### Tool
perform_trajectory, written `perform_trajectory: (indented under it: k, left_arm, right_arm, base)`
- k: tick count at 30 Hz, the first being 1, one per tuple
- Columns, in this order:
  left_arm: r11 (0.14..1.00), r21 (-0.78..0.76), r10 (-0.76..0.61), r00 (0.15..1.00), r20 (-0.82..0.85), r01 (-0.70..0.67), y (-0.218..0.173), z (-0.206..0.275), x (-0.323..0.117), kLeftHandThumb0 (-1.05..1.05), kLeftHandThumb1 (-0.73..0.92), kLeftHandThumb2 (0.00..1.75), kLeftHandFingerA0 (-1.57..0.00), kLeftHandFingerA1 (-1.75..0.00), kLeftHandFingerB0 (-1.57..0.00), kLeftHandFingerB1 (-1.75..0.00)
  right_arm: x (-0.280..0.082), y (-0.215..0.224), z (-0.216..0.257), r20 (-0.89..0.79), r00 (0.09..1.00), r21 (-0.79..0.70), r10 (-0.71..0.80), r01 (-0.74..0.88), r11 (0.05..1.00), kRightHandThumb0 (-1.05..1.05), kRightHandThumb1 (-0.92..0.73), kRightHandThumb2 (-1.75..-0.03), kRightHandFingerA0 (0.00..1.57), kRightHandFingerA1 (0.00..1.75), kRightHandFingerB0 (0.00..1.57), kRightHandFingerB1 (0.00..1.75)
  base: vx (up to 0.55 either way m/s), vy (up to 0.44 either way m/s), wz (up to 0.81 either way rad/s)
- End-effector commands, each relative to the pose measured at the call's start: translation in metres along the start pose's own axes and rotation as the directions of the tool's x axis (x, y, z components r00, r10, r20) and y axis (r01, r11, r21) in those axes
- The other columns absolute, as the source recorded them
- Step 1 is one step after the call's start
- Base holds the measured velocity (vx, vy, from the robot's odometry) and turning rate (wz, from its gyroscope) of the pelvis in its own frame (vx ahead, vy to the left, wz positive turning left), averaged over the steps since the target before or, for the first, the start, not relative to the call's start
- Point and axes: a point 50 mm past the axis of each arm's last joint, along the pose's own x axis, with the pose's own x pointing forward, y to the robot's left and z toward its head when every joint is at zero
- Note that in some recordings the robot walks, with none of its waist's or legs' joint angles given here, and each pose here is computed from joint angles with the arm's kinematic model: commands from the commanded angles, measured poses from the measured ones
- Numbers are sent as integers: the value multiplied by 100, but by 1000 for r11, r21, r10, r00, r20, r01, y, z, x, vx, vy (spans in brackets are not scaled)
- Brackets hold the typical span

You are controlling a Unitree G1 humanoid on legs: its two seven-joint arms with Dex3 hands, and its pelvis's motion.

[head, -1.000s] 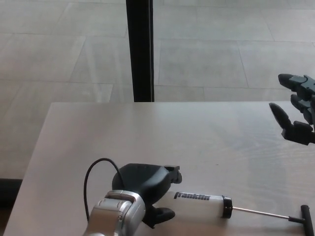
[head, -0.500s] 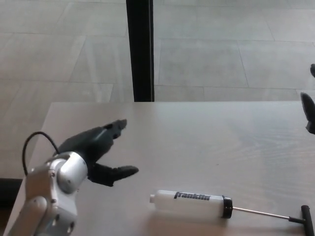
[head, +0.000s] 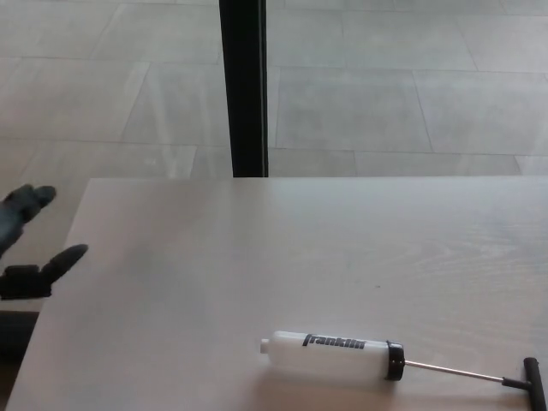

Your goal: The robot uses its left hand to lift the air pump kept on the middle of the desk and use the right hand to pull out the handle

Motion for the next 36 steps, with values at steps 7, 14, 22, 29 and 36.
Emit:
perform_trajectory:
  k: [7, 14, 22, 29, 36]
  left_arm:
    - [431, -265, 278, 407, -870, -862, 3, -293, -189, -69, 73, 62, -50, -104, -50, -65]
    - [452, -351, -60, 365, -929, -820, -47, -313, -210, -62, 84, 65, -33, -62, -30, -51]
    - [382, -486, -74, 498, -864, -786, -65, -294, -190, -52, 81, 62, -32, -57, -32, -43]
    - [303, -390, -31, 400, -916, -870, -72, -313, -213, -47, 76, 61, -32, -70, -24, -46]
    - [313, -399, -62, 401, -914, -862, -77, -318, -216, -38, 63, 102, -38, -68, -25, -58]
  right_arm:
    - [-145, -171, -169, -464, 613, 368, -639, 790, 491, -77, -58, -95, 22, 59, 12, 43]
    - [-158, -145, -204, -631, 495, 454, -598, 860, 233, -73, -67, -100, 34, 64, 7, 41]
    - [-149, -103, -224, -719, 472, 447, -510, 876, 180, -66, -84, -65, 44, 71, 17, 40]
    - [-155, -72, -242, -789, 443, 418, -425, 895, 155, -67, -86, -65, 49, 71, 18, 40]
    - [-131, -37, -239, -782, 520, 486, -344, 854, 186, -66, -87, -66, 55, 75, 19, 35]
  base:
    - [0, 0, 0]
    - [0, 0, 0]
    - [0, 0, 0]
    - [0, 0, 0]
    - [0, 0, 0]
